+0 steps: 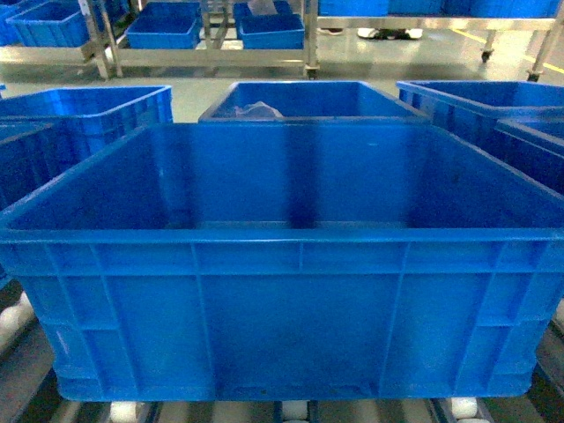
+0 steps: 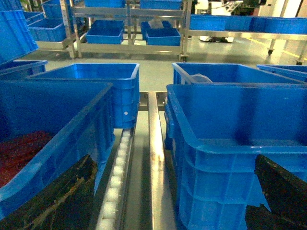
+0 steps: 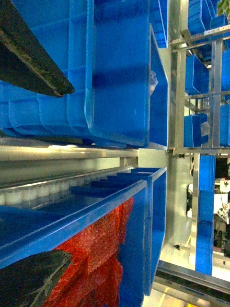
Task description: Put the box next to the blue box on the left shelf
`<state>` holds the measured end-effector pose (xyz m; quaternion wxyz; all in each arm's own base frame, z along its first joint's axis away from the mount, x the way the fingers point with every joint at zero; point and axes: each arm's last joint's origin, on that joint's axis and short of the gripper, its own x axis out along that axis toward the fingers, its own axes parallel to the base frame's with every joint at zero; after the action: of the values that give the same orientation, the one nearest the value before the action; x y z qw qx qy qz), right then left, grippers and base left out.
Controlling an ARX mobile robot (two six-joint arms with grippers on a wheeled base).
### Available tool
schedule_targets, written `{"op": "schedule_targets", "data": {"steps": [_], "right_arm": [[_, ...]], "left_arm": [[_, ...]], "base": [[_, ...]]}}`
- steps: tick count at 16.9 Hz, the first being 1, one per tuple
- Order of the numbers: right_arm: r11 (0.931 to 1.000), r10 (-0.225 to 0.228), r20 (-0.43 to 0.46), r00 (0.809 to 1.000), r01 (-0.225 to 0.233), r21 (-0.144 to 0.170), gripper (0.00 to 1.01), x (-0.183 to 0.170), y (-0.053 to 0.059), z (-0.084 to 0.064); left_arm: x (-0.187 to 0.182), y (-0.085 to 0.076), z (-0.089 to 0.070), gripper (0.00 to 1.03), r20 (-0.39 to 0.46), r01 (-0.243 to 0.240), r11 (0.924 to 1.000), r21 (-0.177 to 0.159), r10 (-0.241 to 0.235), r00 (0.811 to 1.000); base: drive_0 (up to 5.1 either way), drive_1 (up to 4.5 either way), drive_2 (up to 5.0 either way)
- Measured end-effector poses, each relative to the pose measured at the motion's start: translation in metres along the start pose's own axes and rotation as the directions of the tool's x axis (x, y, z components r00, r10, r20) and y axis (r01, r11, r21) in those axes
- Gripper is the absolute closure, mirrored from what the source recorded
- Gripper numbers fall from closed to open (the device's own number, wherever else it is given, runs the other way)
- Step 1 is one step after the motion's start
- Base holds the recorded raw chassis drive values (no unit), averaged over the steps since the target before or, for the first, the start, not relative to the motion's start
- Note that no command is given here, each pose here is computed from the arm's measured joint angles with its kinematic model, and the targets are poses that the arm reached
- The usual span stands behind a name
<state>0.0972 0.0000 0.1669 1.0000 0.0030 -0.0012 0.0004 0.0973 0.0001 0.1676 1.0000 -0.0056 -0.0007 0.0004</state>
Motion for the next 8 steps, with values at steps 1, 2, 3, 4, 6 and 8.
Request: {"op": "schedule_targets", "data": {"steps": [1, 2, 3, 4, 6, 8], "right_arm": [[1.0, 0.0, 0.0, 1.0, 0.0, 0.0, 0.03, 0.0, 0.0, 0.0], [1.0, 0.0, 0.0, 1.0, 0.0, 0.0, 0.03, 0.0, 0.0, 0.0], [1.0, 0.0, 0.0, 1.0, 0.0, 0.0, 0.03, 0.0, 0.0, 0.0], [1.0, 0.0, 0.0, 1.0, 0.0, 0.0, 0.03, 0.0, 0.0, 0.0], [1.0, 0.0, 0.0, 1.0, 0.0, 0.0, 0.03, 0.0, 0.0, 0.0], [1.0, 0.0, 0.0, 1.0, 0.0, 0.0, 0.03, 0.0, 0.0, 0.0]], "left_arm": [[0.0, 0.0, 0.0001, 0.05, 0.0, 0.0, 1.0, 0.0, 0.0, 1.0], [0.0, 0.0, 0.0001, 0.05, 0.0, 0.0, 1.0, 0.0, 0.0, 1.0], [0.0, 0.0, 0.0, 0.05, 0.0, 0.0, 1.0, 0.0, 0.0, 1.0], [0.0, 0.0, 0.0001, 0.05, 0.0, 0.0, 1.0, 0.0, 0.0, 1.0], [0.0, 0.0, 0.0, 0.05, 0.0, 0.0, 1.0, 0.0, 0.0, 1.0], [0.0, 0.0, 0.0, 0.05, 0.0, 0.0, 1.0, 0.0, 0.0, 1.0]], "base": [[0.0, 0.0, 0.0], [0.0, 0.0, 0.0], [0.0, 0.0, 0.0], [0.0, 0.0, 0.0], [0.0, 0.0, 0.0], [0.0, 0.0, 0.0]]}}
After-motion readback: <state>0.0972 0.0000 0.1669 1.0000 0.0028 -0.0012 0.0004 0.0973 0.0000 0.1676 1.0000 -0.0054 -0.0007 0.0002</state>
